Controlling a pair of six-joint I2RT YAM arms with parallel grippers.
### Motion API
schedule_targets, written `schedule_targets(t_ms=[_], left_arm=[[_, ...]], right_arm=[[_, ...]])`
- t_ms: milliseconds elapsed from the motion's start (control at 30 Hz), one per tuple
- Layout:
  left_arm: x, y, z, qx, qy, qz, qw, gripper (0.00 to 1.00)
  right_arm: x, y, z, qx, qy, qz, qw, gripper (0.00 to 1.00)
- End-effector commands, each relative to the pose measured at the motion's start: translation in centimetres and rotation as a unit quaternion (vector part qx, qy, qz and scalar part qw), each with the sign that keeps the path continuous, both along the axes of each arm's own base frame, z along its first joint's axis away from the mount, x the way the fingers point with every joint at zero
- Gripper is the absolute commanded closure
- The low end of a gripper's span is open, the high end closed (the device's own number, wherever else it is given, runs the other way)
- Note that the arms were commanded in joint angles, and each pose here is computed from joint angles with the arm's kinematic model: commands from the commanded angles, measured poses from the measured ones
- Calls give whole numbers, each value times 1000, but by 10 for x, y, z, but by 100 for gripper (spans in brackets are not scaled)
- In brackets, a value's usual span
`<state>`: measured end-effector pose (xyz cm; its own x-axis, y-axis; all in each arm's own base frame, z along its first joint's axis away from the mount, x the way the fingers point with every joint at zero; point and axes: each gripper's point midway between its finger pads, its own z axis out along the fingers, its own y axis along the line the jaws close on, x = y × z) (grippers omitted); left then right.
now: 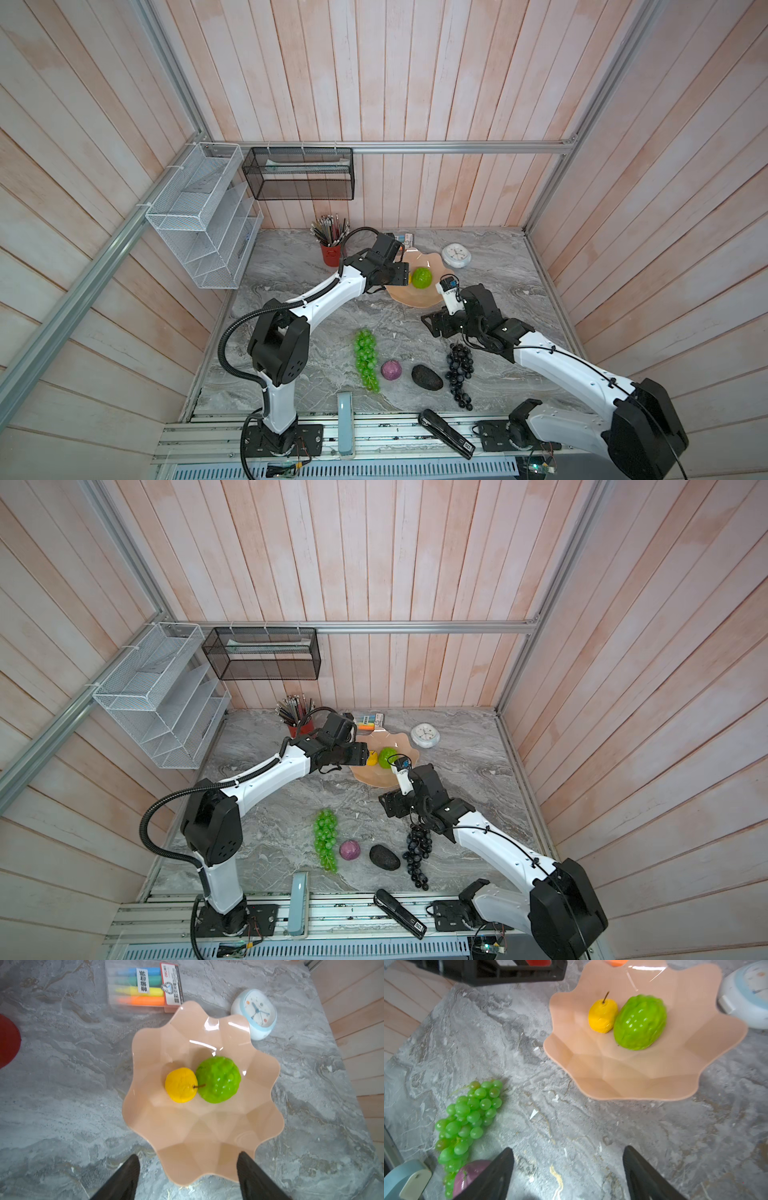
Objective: Place and organize the fake fruits in the fruit bowl
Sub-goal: 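Open the left gripper and withdraw while the right gripper grasps the dark avocado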
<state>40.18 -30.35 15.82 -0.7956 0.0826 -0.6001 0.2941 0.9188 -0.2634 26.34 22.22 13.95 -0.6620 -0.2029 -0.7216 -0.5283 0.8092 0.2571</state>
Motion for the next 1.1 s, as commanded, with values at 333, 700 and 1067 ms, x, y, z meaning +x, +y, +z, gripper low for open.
schedule_targets(t_ms=[333, 700, 1067], left_arm=[[-42, 53, -2, -32, -26, 46, 998, 21], [-45, 73, -4, -42, -21, 63, 997, 21], [-45, 78, -10, -37, -20, 66, 997, 21]], right_arm=[[-63, -5, -50, -68, 116, -10, 991, 13], [-106, 18, -76, -116, 161, 52, 979, 13], [-125, 19, -113, -178, 207, 73, 959, 34]])
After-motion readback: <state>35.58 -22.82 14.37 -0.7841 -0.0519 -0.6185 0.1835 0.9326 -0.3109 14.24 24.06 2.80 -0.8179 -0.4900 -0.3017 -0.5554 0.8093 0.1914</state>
